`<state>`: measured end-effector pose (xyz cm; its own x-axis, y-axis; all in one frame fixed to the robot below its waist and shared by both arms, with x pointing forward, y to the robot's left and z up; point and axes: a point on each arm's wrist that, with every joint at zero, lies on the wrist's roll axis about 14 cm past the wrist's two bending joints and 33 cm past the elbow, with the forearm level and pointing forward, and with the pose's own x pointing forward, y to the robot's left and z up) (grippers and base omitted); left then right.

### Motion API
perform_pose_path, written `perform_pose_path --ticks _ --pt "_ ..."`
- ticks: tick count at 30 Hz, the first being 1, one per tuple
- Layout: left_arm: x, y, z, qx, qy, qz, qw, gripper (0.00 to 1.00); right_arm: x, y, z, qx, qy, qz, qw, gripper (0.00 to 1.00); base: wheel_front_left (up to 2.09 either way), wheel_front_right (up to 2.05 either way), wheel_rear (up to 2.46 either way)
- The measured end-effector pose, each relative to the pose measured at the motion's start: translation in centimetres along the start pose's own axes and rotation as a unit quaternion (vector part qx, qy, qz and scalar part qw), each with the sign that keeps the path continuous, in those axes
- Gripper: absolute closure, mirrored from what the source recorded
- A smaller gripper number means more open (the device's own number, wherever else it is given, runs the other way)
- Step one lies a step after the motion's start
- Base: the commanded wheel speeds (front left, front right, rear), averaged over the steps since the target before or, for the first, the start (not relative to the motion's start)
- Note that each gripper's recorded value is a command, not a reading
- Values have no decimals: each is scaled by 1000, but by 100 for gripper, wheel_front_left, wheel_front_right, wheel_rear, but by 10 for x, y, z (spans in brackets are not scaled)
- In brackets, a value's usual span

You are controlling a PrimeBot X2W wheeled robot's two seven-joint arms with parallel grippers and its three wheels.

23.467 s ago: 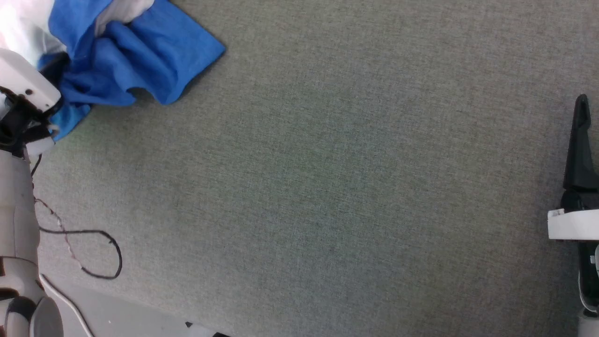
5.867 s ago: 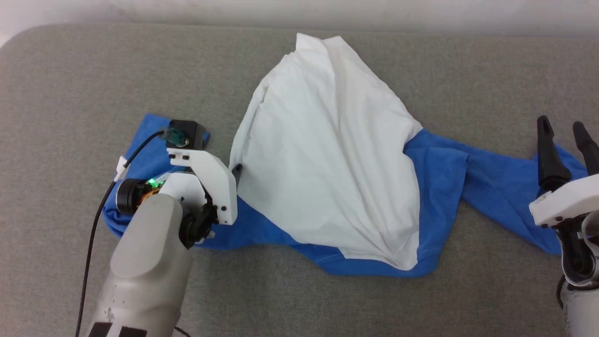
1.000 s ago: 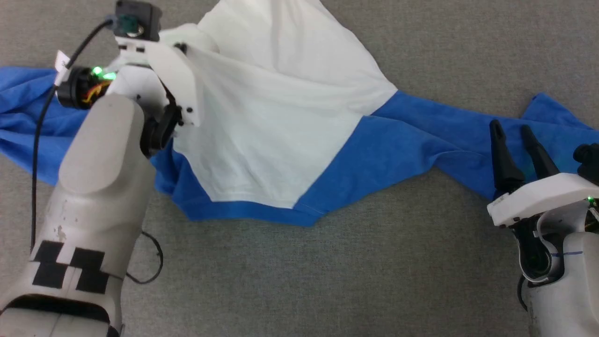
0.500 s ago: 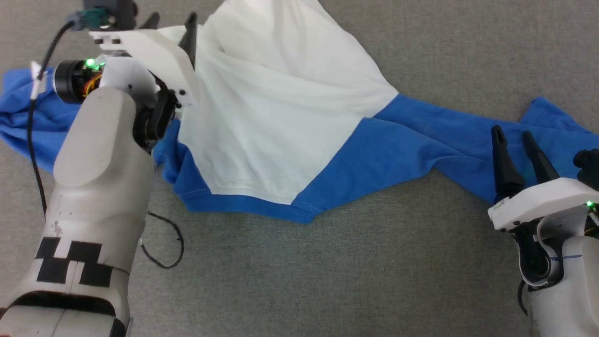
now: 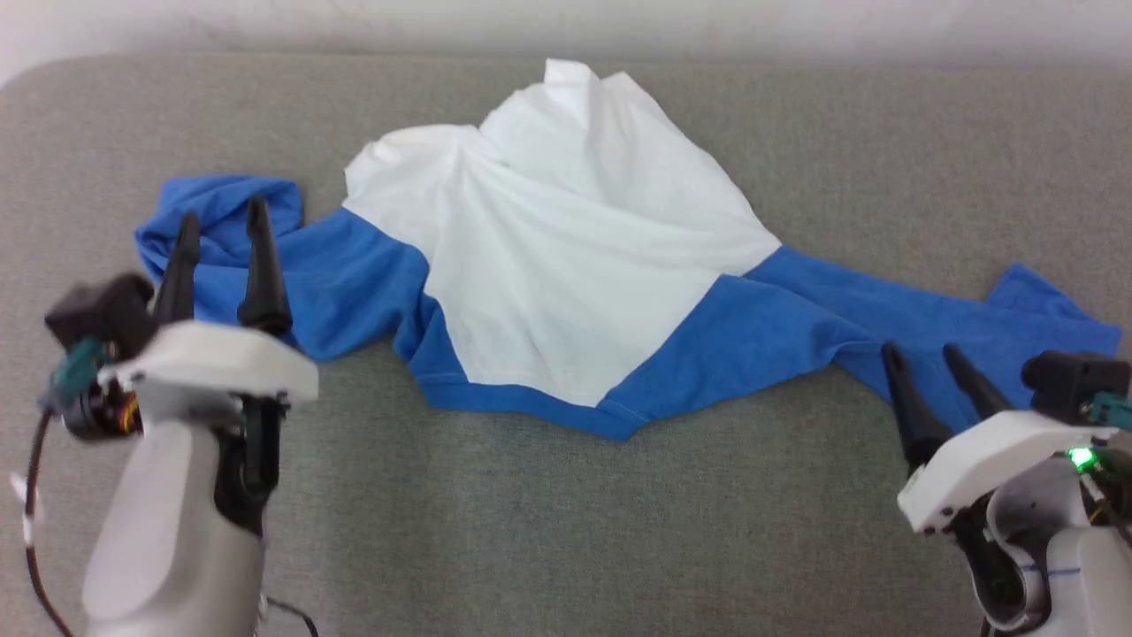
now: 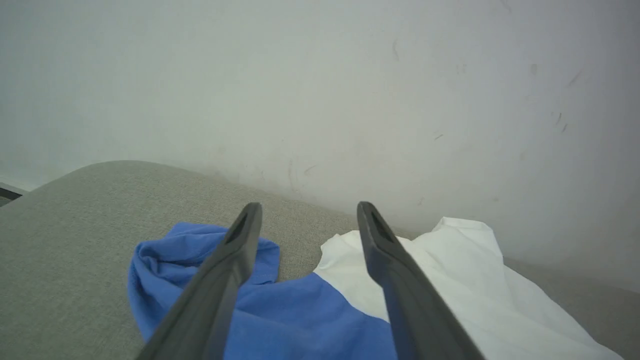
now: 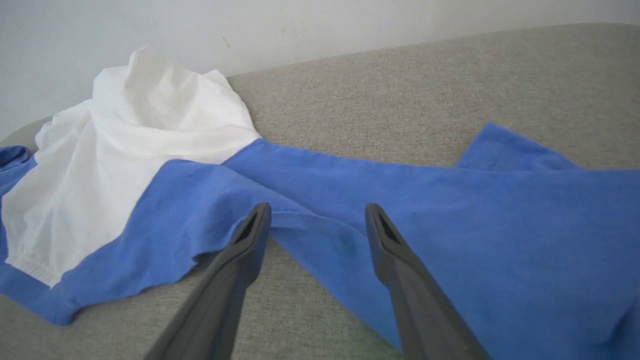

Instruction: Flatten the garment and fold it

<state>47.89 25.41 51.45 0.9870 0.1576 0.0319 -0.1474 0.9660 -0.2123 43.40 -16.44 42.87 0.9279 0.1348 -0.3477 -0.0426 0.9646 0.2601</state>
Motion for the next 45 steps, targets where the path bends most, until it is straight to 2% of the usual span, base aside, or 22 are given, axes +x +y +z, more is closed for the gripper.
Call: perform_pose_path --ticks 6,11,22,29,30,31,35,38,45 --pt "-53 19 4 -16 -10 39 999 0 -33 35 -20 -8 89 51 995 0 0 0 0" --pt "-74 23 3 -22 -5 50 998 0 -39 54 -19 -8 113 81 990 0 0 0 0" --pt "-75 22 -11 -15 27 47 998 0 4 67 -38 -39 178 90 979 0 0 0 0" --pt "-76 26 -23 -13 45 55 997 0 29 80 -42 -52 178 104 977 0 0 0 0" --pt "-76 26 -25 -13 48 55 997 0 31 81 -42 -51 177 107 977 39 0 0 0" --pt "-76 26 -27 -13 51 56 997 0 33 83 -42 -49 174 109 977 99 0 0 0" --pt "-75 24 -37 -21 70 55 996 0 36 83 -41 -44 165 111 979 100 0 0 0" --pt "-77 17 -51 -52 106 54 992 0 37 79 -29 -35 145 105 983 100 0 0 0" --pt "-84 -7 -95 -130 226 46 964 0 25 52 1 -23 103 71 992 100 0 0 0"
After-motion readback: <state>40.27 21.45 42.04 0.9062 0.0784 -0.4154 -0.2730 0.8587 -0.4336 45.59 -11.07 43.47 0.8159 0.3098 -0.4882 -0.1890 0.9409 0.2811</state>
